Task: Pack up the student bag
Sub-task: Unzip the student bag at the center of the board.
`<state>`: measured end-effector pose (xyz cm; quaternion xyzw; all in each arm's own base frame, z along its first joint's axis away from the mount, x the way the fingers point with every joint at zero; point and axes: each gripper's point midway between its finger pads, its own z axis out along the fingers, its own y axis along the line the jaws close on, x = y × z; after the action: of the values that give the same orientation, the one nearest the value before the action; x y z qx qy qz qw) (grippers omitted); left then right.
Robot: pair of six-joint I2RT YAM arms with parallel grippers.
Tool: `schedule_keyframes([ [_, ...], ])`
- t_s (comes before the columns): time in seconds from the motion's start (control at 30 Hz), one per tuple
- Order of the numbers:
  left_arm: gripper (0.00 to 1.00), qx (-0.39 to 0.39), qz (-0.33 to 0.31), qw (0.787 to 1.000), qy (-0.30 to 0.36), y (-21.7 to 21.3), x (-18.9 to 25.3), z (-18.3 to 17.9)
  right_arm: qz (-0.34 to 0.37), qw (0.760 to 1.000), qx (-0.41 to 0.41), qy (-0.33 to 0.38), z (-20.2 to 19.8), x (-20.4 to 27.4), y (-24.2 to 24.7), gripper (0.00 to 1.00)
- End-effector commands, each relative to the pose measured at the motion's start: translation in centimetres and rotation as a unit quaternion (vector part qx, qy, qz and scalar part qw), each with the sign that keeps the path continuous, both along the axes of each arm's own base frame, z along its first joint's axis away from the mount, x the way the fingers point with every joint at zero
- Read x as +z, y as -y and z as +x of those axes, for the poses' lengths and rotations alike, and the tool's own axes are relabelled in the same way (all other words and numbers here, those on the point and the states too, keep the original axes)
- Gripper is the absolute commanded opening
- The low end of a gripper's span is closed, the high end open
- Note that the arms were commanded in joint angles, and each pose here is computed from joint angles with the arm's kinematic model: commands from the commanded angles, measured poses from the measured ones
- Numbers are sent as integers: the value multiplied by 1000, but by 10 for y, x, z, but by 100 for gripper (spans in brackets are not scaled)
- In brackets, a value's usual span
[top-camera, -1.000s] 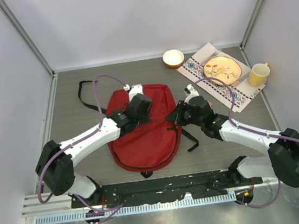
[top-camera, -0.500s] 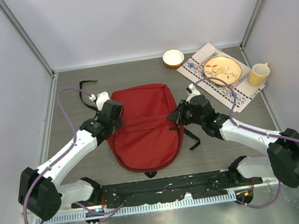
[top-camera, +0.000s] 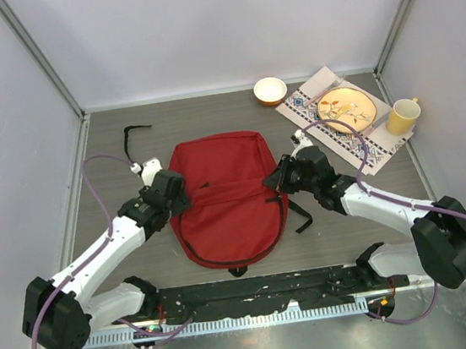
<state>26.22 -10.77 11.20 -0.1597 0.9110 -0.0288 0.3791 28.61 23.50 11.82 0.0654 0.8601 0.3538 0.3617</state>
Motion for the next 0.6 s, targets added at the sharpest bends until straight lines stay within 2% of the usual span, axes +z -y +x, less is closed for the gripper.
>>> schedule_keyframes([
  [0.0, 62, 16, -23, 1000, 11, 0, 1, 0, 0, 999, -13, 37, 17, 22, 2, 13],
  [0.1, 66, 19, -25, 999, 11, 0, 0, -2, -2, 999, -17, 35, 16, 20, 4, 21],
  [0.17, 74, 21, -26, 999, 14, -1, 2, -2, -4, 999, -18, 35, 16, 21, 5, 28],
  [0.4, 86, 19, -35, 999, 29, -2, 10, -4, -16, 997, -41, 61, 18, 39, 17, 47],
  [0.57, 94, 13, -50, 998, 39, 0, 15, -6, -14, 997, -28, 76, 17, 55, 14, 50],
])
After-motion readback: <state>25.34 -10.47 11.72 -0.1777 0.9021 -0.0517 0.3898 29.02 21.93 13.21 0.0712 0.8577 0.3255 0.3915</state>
